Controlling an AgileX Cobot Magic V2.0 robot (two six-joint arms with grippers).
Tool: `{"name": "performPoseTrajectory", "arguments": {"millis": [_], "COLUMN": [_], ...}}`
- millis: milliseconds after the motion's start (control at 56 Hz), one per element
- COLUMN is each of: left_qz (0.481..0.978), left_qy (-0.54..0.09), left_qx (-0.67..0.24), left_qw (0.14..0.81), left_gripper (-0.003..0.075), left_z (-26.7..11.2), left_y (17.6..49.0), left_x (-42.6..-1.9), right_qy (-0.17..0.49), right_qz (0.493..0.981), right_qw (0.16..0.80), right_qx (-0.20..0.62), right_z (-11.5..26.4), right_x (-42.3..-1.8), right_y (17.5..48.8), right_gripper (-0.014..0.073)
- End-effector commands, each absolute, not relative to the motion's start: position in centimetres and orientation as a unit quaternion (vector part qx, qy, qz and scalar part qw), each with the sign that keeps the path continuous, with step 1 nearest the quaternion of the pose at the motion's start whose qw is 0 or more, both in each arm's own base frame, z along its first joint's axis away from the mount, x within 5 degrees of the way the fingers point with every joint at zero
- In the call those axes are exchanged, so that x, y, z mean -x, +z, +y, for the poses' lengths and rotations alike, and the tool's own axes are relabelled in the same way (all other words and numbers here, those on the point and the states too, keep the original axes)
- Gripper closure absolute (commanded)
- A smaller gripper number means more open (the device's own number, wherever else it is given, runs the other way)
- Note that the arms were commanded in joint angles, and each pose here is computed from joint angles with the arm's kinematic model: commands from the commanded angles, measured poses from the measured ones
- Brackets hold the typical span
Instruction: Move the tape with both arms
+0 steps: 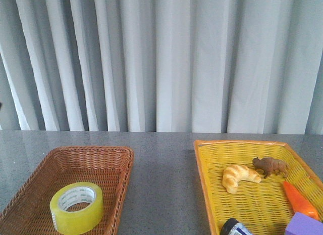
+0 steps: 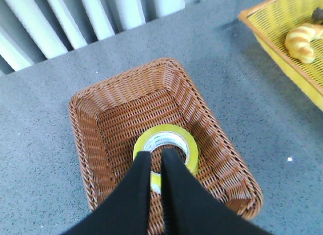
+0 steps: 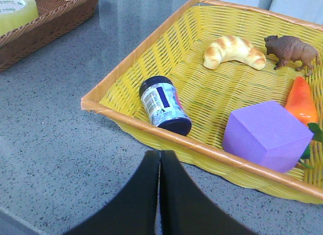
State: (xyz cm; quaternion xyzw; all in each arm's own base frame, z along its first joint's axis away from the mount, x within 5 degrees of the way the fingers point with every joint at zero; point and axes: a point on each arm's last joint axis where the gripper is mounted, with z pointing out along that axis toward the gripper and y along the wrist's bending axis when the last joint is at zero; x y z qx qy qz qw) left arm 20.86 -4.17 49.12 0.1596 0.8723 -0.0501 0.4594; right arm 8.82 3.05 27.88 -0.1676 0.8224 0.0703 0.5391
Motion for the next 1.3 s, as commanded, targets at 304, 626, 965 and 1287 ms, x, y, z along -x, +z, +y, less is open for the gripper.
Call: {"name": "performPoseTrajectory", "arguments": {"millis": [304,626,965,1287], "left_qz": [0.817,0.805,0.769,0.682], "left_qy": [-0.123,-0.128,-0.098,-0.054], "left_qx": [-0.069,-0.06,-0.037,-0.049], "left_qw": [0.56,0.577,0.63,0.728], "left_gripper": [0.0727,0.0727,0.0727,0.0727], "left_z": [-2.8,-1.8,-1.5,-1.0], "left_y": [43.5,38.3,30.6,23.4], "left_x": [-9.8,-3.7,-6.9,-6.6], "right_qy": [0.072,0.072,0.072,0.072], "right_qz": [0.797,0.797,0.797,0.797], "right_qw": [0.577,0.577,0.577,0.577], "right_qx": [0.162,0.162,0.162,0.162], "right_z": [3.1,3.1,3.1,3.1], "right_x": [-9.1,-9.1,-9.1,-9.1], "right_y": [29.4,29.4,29.4,29.4], "right_gripper": [0.0599,0.0599,0.0599,0.0599]}}
